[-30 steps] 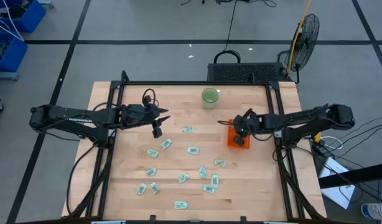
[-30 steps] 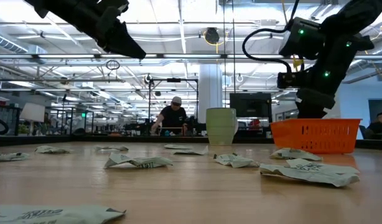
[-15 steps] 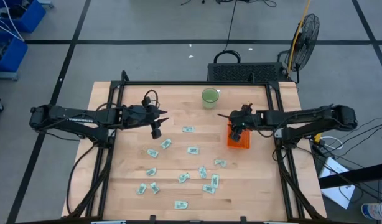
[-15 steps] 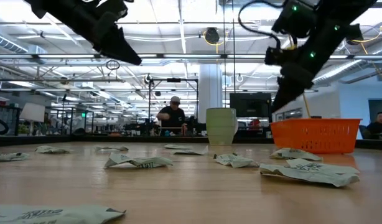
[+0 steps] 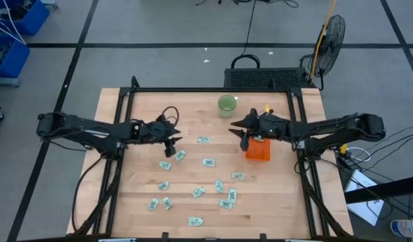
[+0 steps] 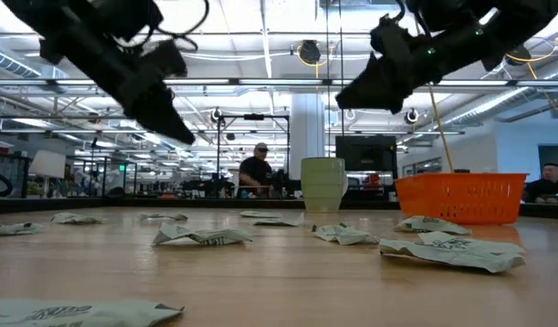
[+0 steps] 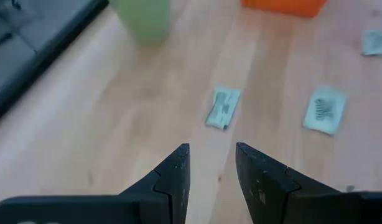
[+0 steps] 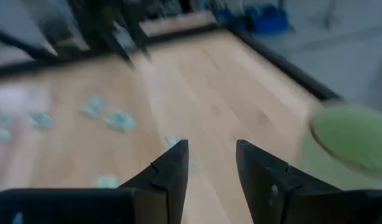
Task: Pick and place Stevia / Truvia into bins
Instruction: Put the light green packet into the orange basket
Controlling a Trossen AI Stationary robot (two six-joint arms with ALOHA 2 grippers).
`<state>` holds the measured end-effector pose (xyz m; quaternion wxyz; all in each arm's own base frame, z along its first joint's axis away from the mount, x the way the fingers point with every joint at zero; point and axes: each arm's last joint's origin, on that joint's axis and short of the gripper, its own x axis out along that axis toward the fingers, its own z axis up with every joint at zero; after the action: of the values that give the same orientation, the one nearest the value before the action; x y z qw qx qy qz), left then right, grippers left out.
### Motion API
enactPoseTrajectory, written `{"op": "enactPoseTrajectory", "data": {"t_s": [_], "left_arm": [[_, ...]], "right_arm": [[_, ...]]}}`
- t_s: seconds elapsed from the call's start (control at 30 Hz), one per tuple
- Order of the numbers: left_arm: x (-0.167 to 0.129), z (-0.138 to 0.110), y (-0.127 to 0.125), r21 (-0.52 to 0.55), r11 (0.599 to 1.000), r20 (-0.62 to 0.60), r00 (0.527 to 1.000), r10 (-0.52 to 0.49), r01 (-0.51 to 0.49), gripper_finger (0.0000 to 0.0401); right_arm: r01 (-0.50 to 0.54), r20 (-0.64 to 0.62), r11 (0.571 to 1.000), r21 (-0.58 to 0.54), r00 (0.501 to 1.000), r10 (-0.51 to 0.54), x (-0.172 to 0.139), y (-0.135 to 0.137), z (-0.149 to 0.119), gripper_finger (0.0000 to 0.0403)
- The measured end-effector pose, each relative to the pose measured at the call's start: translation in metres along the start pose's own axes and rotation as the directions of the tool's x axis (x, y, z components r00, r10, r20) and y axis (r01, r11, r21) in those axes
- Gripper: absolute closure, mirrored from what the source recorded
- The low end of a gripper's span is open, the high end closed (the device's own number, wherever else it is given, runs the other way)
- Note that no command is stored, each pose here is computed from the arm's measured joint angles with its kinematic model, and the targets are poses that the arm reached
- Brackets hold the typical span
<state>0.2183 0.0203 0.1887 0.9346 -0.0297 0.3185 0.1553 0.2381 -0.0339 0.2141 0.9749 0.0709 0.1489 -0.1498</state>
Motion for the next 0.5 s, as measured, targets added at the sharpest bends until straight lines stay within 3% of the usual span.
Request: {"op": "enactPoseTrajectory", "data": {"t_s": [0.1, 0.17, 0.37, 0.5], "left_arm": [[0.008, -0.013, 0.0, -0.004, 1.0, -0.114, 0.993, 0.015, -0.016, 0.0265], [0.008, -0.02, -0.001, 0.02, 0.999, -0.222, 0.975, -0.02, 0.025, 0.0265], [-0.005, -0.045, -0.018, -0.026, 0.949, -0.503, 0.816, -0.285, 0.316, 0.0265], [-0.013, -0.054, -0.031, -0.005, 0.938, -0.571, 0.769, -0.288, 0.348, 0.0265]], "right_arm": [[-0.04, 0.077, 0.999, 0.0, 0.996, 0.04, -0.001, 0.0, -0.002, 0.0275], [-0.049, 0.117, 0.999, 0.001, 0.992, 0.049, -0.002, 0.0, -0.002, 0.0275], [-0.048, 0.12, 0.999, -0.003, 0.992, 0.048, -0.004, -0.001, -0.011, 0.0275], [-0.04, 0.108, 0.998, -0.053, 0.993, 0.046, -0.004, -0.002, -0.014, 0.0275]]}}
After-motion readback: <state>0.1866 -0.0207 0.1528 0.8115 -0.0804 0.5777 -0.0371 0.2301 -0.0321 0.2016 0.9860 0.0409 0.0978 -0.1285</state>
